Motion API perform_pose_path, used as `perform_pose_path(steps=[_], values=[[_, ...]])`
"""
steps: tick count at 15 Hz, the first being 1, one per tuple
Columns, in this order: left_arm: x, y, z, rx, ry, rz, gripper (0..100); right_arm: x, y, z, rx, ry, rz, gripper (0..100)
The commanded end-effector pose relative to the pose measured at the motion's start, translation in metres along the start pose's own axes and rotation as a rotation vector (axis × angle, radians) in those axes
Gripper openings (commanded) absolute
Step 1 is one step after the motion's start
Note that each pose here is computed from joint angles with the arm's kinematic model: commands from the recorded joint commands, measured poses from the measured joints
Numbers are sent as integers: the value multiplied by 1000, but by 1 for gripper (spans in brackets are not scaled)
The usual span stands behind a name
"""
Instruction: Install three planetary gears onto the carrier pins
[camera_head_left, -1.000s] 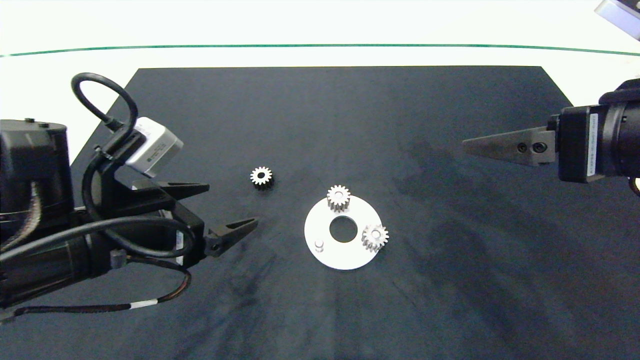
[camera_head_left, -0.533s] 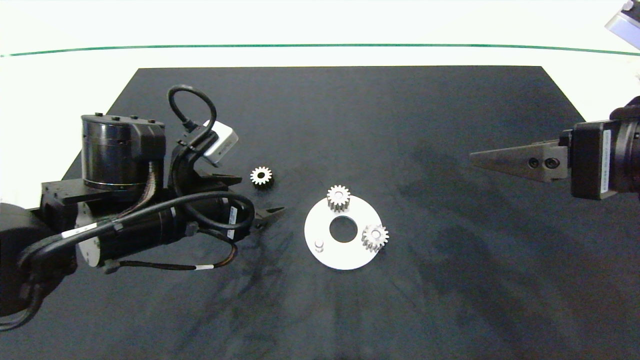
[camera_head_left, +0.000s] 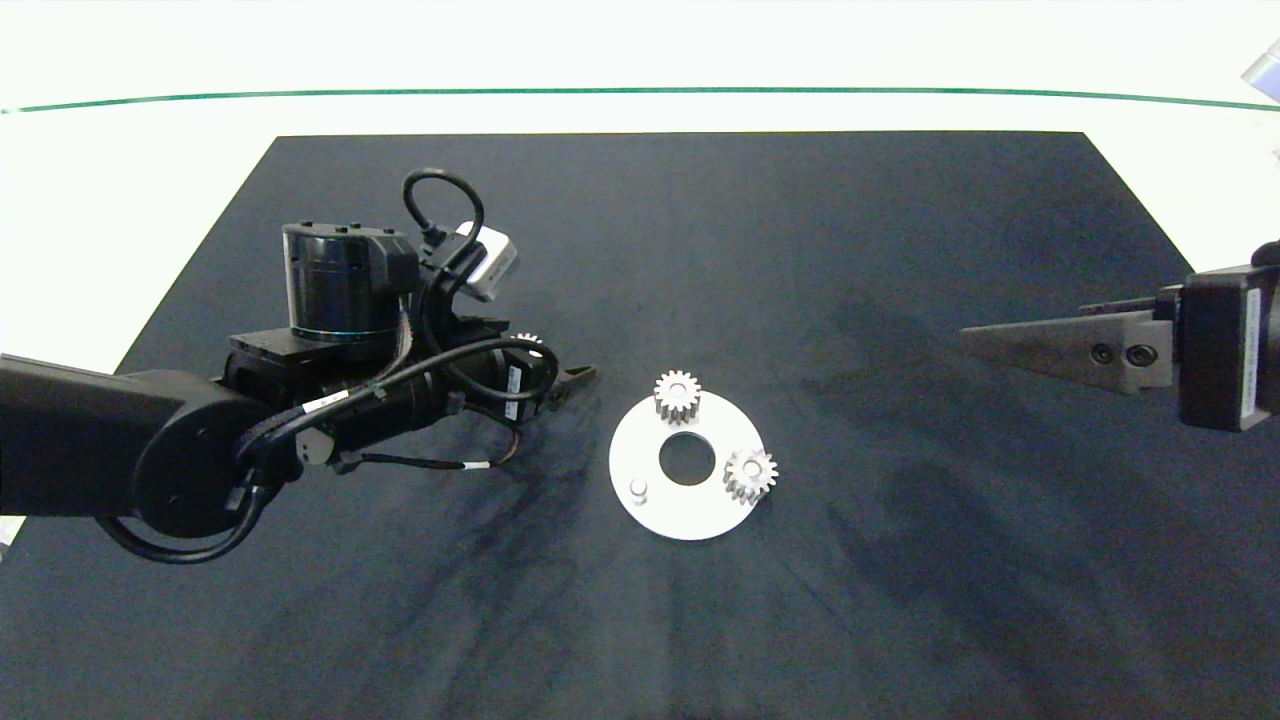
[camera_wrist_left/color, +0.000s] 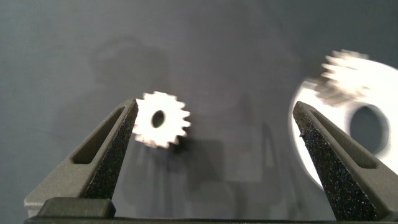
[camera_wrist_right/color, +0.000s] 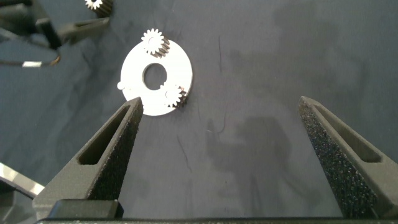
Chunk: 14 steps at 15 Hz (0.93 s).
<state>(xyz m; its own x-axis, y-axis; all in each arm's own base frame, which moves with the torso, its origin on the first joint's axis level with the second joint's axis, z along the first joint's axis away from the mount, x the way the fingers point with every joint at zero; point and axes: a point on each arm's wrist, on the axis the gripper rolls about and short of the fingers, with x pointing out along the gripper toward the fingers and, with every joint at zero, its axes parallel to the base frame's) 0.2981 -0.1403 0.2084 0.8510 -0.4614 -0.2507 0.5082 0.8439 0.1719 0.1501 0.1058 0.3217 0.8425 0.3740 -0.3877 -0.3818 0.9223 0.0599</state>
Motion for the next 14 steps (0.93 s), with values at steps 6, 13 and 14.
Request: perform_pose_path(steps=[6, 13, 14], values=[[12, 39, -15, 13, 25, 110, 100, -2, -2, -6, 2, 15, 5, 100], [13, 35, -16, 21, 30, 96, 96, -2, -2, -6, 2, 13, 5, 100], [13, 35, -16, 21, 32, 97, 95, -2, -2, -6, 2, 13, 5, 100]])
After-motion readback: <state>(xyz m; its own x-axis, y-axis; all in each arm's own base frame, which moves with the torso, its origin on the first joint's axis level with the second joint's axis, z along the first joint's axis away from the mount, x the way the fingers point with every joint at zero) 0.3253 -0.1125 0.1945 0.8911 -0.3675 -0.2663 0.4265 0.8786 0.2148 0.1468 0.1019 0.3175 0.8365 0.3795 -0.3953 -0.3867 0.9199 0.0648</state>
